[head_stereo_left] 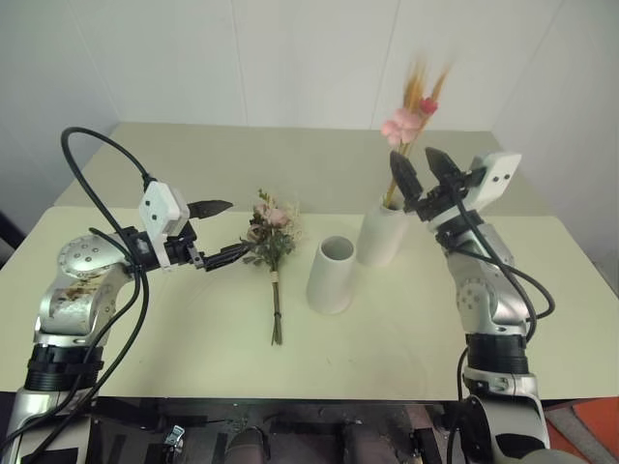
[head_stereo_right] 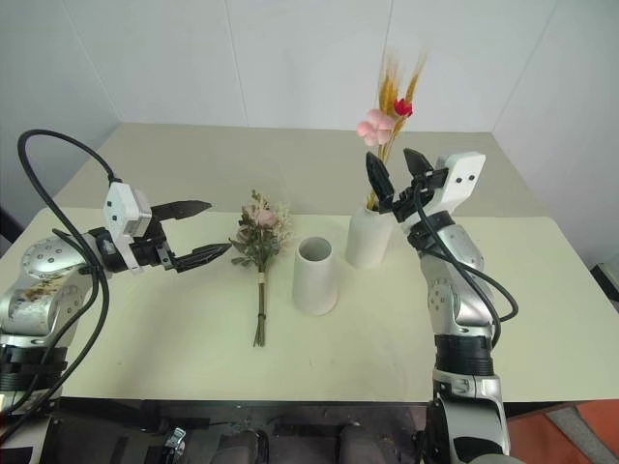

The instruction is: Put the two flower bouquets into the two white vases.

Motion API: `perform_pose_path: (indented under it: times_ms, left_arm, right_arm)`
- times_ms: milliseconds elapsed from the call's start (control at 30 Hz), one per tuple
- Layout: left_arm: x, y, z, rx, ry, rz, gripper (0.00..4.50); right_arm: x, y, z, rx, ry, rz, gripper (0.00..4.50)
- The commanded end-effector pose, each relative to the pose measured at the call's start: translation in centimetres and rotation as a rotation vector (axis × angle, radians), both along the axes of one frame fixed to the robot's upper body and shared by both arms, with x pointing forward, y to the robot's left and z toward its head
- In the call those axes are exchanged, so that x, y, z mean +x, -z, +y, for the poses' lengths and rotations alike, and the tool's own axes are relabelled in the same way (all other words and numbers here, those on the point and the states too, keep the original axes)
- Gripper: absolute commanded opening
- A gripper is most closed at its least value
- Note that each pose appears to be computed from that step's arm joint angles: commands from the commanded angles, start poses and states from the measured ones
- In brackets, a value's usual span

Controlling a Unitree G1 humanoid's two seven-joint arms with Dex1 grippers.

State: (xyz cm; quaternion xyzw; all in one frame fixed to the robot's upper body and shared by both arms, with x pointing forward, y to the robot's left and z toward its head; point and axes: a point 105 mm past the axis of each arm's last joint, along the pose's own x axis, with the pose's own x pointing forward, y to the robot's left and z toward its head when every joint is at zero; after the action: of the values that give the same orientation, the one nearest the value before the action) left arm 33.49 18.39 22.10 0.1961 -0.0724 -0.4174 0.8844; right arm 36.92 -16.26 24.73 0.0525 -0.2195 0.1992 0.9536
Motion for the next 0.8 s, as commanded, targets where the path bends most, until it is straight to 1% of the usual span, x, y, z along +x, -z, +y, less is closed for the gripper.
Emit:
perform_pose_path:
  times_ms: [33, 133, 167, 233, 267, 333, 400, 433, 500, 600, 633, 733, 800]
  left_arm:
    - [0.8, -1.1, -0.5, -0.029, -0.104, -0.069, 4.5]
    - [0.8, -2.2, -1.9, -0.108, -0.17, -0.111, 4.5]
    - [0.8, -2.5, -2.4, -0.141, -0.193, -0.103, 4.5]
    - [0.8, -2.8, -3.4, -0.183, -0.216, -0.048, 4.5]
    - [0.8, -2.6, -4.0, -0.213, -0.208, 0.026, 4.5]
    - [1.5, -1.3, -5.3, -0.185, -0.259, 0.199, 4.5]
    - [2.5, 0.8, -5.9, -0.118, -0.364, 0.396, 4.5]
    - [2.8, 2.0, -6.0, -0.072, -0.415, 0.476, 4.5]
    - [2.9, 3.6, -6.2, -0.029, -0.469, 0.595, 4.5]
    - [2.7, 5.1, -7.0, 0.001, -0.481, 0.711, 4.5]
    - [2.5, 5.6, -7.4, 0.034, -0.475, 0.751, 4.5]
    - [2.0, 6.6, -8.6, 0.072, -0.42, 0.87, 4.5]
    - [2.3, 6.8, -8.8, 0.078, -0.425, 0.901, 4.5]
  right_arm:
    - [-2.0, -0.5, -0.8, -0.075, -0.008, -0.019, 4.47]
    - [-3.5, -0.4, -1.6, -0.123, -0.062, 0.007, 4.47]
    - [-4.0, -0.6, -1.9, -0.133, -0.081, 0.012, 4.47]
    - [-4.6, -0.9, -2.5, -0.185, -0.096, 0.029, 4.47]
    - [-4.9, -1.1, -2.8, -0.22, -0.097, 0.046, 4.47]
    - [-5.3, -1.4, -3.5, -0.273, -0.094, 0.098, 4.47]
    - [-6.0, -1.8, -4.1, -0.327, -0.095, 0.124, 4.47]
    - [-6.3, -2.0, -4.5, -0.344, -0.092, 0.129, 4.47]
    - [-6.6, -2.4, -5.1, -0.351, -0.072, 0.133, 4.47]
    - [-6.6, -3.0, -5.9, -0.346, -0.028, 0.145, 4.47]
    - [-6.7, -3.0, -6.1, -0.355, -0.02, 0.154, 4.47]
    - [-7.2, -2.8, -6.5, -0.426, 0.002, 0.179, 4.47]
    - [-7.6, -2.6, -6.6, -0.458, -0.003, 0.199, 4.47]
